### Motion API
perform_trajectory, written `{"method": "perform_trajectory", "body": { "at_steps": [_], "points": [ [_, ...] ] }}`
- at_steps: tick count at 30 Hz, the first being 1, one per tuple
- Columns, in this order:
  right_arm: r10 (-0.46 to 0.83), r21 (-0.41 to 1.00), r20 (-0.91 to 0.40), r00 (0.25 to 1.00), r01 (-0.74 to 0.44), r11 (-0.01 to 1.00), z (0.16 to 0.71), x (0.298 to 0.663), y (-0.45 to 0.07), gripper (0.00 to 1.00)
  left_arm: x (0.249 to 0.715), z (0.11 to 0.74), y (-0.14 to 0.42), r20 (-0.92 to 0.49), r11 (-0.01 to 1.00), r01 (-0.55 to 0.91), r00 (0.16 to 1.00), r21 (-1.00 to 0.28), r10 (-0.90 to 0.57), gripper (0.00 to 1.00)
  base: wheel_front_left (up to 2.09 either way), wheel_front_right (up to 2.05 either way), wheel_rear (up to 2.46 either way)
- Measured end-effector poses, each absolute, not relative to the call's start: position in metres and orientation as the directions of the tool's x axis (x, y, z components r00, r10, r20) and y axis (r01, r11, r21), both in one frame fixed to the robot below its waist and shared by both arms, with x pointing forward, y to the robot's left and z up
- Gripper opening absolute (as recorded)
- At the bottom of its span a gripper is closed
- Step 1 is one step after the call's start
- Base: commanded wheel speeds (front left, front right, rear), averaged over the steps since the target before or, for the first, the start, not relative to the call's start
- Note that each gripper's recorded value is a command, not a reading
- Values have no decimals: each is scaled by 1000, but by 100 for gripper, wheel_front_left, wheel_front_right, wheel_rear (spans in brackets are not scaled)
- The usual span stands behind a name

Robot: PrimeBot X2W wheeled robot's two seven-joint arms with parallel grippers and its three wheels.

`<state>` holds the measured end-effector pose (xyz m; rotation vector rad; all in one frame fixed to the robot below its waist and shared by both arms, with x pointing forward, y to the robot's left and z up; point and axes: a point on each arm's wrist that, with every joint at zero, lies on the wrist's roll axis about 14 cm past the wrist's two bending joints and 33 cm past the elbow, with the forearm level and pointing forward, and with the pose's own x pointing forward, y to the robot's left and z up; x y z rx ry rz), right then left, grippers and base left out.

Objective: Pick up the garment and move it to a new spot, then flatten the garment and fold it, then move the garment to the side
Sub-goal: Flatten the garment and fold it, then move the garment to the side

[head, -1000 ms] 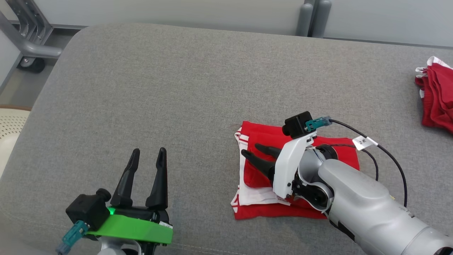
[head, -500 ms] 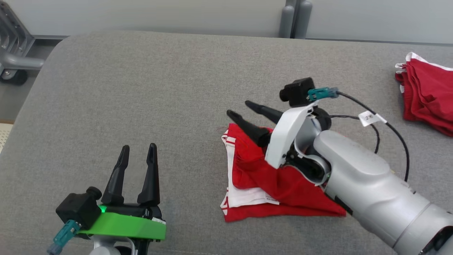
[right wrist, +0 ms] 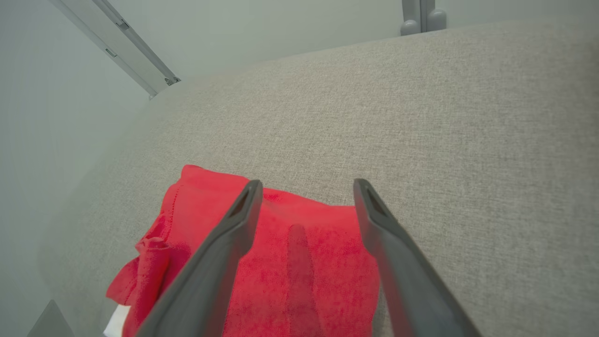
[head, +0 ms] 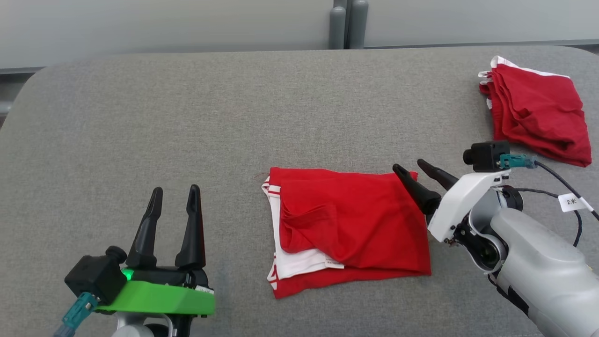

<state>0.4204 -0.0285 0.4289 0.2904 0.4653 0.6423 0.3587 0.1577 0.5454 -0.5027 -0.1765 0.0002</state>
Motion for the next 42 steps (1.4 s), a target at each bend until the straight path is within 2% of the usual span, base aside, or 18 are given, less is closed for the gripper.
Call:
{"method": "perform_trajectory", "body": {
  "at_steps": [14, 23, 24, 25, 26, 31, 32, 34, 42],
  "points": [
    [560, 467, -433, 706, -355, 810, 382, 406, -64, 100, 374, 527, 132, 120, 870, 92, 992, -484, -38, 100, 0, 0, 0],
    [641, 518, -461, 614, -401, 756, 371, 388, -32, 100, 370, 518, 147, 88, 879, 35, 996, -475, 8, 100, 0, 0, 0],
    [647, 520, -462, 606, -406, 752, 372, 387, -30, 91, 369, 518, 149, 90, 880, 31, 996, -474, 14, 100, 0, 0, 0],
    [651, 522, -462, 602, -409, 748, 372, 386, -29, 58, 369, 519, 150, 91, 881, 29, 996, -473, 16, 100, 0, 0, 0],
    [654, 525, -461, 600, -409, 746, 373, 386, -28, 45, 369, 519, 151, 92, 881, 28, 996, -473, 17, 100, 0, 0, 0],
    [670, 559, -460, 582, -397, 728, 374, 378, -22, 16, 368, 521, 152, 96, 881, 28, 995, -472, 20, 100, 0, 0, 0],
    [673, 561, -459, 580, -398, 726, 374, 377, -21, 16, 368, 521, 151, 97, 881, 29, 995, -472, 20, 100, 0, 0, 0],
    [676, 564, -458, 577, -399, 723, 375, 376, -21, 0, 368, 521, 151, 98, 881, 30, 995, -472, 18, 100, 0, 0, 0],
    [671, 552, -436, 600, -411, 725, 385, 380, -28, 0, 368, 524, 153, 106, 882, 30, 994, -471, 23, 100, 0, 0, 0]
  ]
}}
